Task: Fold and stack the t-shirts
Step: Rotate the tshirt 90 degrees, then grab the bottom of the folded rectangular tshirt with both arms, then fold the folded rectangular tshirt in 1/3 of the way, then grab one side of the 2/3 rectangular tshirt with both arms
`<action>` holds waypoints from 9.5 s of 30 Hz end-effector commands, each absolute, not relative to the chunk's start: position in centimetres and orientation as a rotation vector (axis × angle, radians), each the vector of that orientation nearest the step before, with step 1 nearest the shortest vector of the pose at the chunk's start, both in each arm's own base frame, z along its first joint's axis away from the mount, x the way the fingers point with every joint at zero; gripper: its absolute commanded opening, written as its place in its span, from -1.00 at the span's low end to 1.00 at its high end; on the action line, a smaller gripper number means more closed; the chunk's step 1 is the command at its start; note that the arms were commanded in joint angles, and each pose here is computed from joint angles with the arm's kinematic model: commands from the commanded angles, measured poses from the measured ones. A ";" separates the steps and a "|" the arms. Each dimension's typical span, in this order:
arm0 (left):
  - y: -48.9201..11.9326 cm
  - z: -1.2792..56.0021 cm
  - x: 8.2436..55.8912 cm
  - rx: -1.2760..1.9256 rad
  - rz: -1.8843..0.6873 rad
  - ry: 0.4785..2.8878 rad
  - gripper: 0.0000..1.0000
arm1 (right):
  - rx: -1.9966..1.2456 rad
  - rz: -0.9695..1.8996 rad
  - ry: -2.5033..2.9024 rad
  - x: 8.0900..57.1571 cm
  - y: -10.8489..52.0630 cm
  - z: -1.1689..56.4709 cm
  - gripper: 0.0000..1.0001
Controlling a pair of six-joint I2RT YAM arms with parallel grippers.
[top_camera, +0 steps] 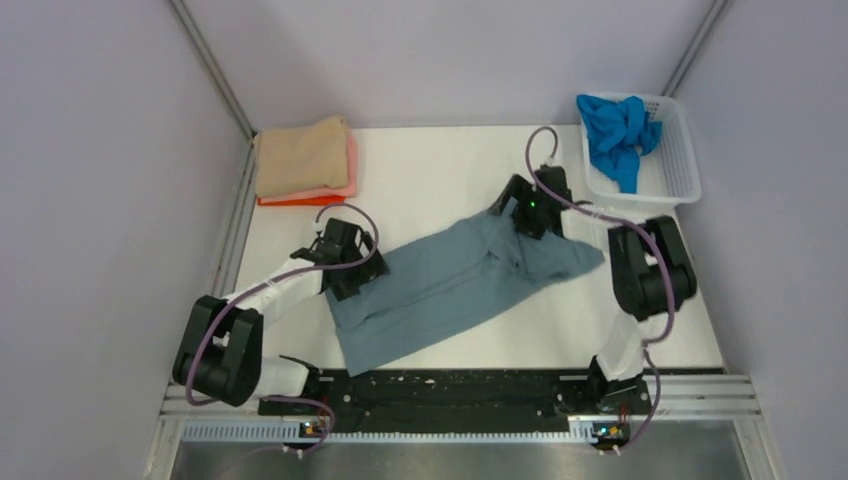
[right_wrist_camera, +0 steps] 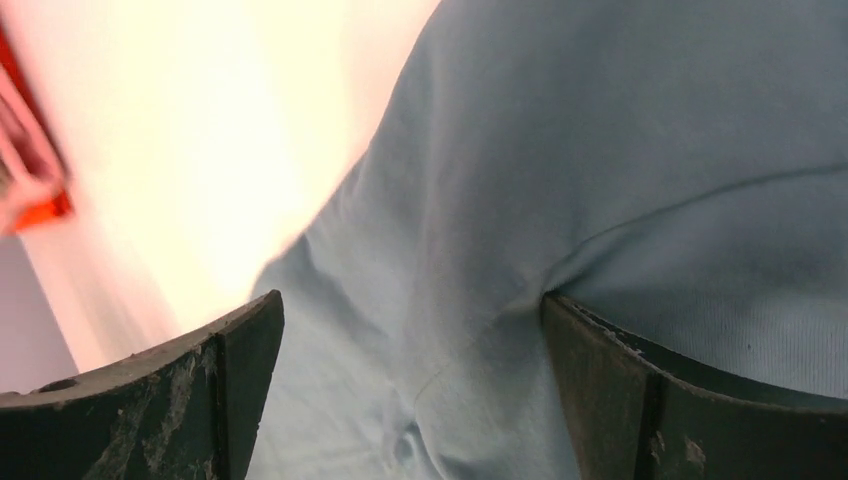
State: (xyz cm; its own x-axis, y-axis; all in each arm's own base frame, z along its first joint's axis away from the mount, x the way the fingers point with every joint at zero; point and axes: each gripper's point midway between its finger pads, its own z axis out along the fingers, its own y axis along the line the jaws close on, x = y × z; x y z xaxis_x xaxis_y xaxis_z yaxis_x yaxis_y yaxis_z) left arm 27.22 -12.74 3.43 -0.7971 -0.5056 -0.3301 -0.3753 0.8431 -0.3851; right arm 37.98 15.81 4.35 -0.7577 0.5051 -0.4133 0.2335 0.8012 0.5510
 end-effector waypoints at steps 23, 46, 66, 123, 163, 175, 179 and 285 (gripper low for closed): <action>-34.1 2.0 14.2 0.236 -0.829 2.860 0.94 | -0.197 1.224 2.081 59.3 39.9 6.2 0.98; -21.9 6.6 17.8 -0.128 -0.466 2.570 0.98 | -0.296 0.347 2.147 52.0 24.7 15.3 0.70; -18.0 4.2 19.9 -0.362 -0.457 2.609 0.98 | -0.153 0.230 2.257 56.0 23.4 7.4 -0.01; -24.4 2.4 11.9 0.029 -0.636 2.853 0.83 | 0.035 0.552 2.471 18.1 13.0 10.4 0.55; -25.5 1.8 8.5 0.036 -0.687 2.856 -1.00 | 0.122 0.718 2.740 9.3 15.7 4.6 -1.00; -27.5 8.9 19.4 0.071 -0.610 2.565 -1.00 | 0.144 0.559 2.319 19.5 16.4 11.5 -1.00; -27.6 9.3 23.4 0.006 -0.631 2.538 -1.00 | 0.126 0.589 2.224 22.7 17.8 13.6 -1.00; -20.0 -0.1 12.1 -0.337 -0.587 2.801 -1.00 | 0.310 0.698 2.683 13.0 14.4 1.9 -1.00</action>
